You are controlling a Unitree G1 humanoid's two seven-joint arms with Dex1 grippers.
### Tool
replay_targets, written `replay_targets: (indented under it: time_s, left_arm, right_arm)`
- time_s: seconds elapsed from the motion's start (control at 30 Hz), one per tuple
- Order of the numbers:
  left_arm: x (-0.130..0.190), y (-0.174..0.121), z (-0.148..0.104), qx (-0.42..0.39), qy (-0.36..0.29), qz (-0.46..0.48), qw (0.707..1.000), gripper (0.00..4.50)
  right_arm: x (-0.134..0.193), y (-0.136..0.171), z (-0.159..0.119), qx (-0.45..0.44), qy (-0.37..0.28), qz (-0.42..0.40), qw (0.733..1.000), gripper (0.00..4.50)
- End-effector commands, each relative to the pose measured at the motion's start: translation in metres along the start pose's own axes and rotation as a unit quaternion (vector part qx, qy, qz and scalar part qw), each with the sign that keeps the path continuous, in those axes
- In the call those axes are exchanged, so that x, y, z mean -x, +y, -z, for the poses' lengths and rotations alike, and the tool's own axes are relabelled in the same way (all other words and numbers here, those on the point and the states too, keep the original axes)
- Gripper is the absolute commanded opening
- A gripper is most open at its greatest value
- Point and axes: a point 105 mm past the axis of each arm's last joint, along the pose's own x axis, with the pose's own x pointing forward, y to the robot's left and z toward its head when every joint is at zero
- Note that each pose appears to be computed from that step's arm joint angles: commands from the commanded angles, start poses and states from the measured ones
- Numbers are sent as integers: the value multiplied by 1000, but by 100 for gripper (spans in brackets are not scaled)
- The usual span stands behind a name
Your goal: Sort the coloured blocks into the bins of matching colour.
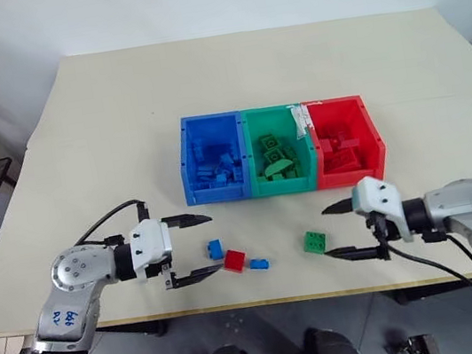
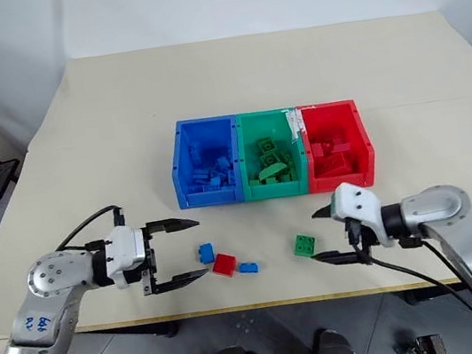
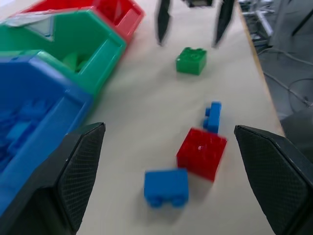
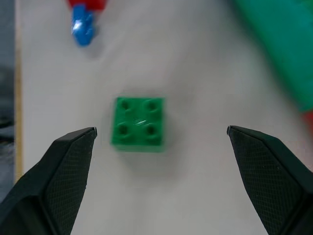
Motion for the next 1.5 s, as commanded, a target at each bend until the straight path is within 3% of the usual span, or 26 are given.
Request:
replay_targets:
  time_s: [0.03, 0.13, 0.33, 0.43, 0.53, 0.67, 0.8, 0.9, 0.93, 1.17, 1.33, 1.5]
  left_arm:
    - [0, -14, -17, -17, -36, 27, 999, 450]
    - [-1, -19, -17, -3, -33, 40, 999, 450]
    - [1, -19, -15, 1, -31, 28, 999, 450]
    - [3, -16, -12, 6, -24, 8, 1000, 450]
    - [9, -12, 3, 11, 23, -19, 1000, 450]
    - [26, 1, 10, 27, 29, -75, 996, 450]
    - [48, 3, 18, 60, 55, -100, 992, 450]
    - [51, 7, 14, 54, 53, -114, 991, 450]
    - [51, 8, 13, 52, 53, -113, 991, 450]
    - [43, 6, 5, 51, 42, -107, 992, 450]
    - [39, 0, 5, 53, 52, -73, 995, 450]
    - [44, 16, -3, 37, 37, -81, 995, 450]
  right_arm:
    - [-18, 10, -2, 5, 12, -14, 1000, 430]
    - [-20, 1, -2, 19, 13, 15, 1000, 352]
    - [-17, -8, -3, 65, 19, 29, 997, 149]
    - [-13, -16, -14, 70, -3, 38, 997, 147]
    - [-5, -38, -51, 55, -85, 82, 992, 147]
    - [4, -73, -100, 51, -166, 146, 974, 147]
    - [6, -110, -127, 65, -178, 207, 960, 147]
    - [1, -128, -131, 55, -164, 224, 959, 147]
    - [0, -130, -133, 57, -166, 224, 959, 222]
    - [9, -103, -124, 91, -187, 156, 966, 448]
    - [34, -53, -105, 103, -249, 61, 961, 448]
    - [64, -11, -62, 101, -223, 43, 969, 448]
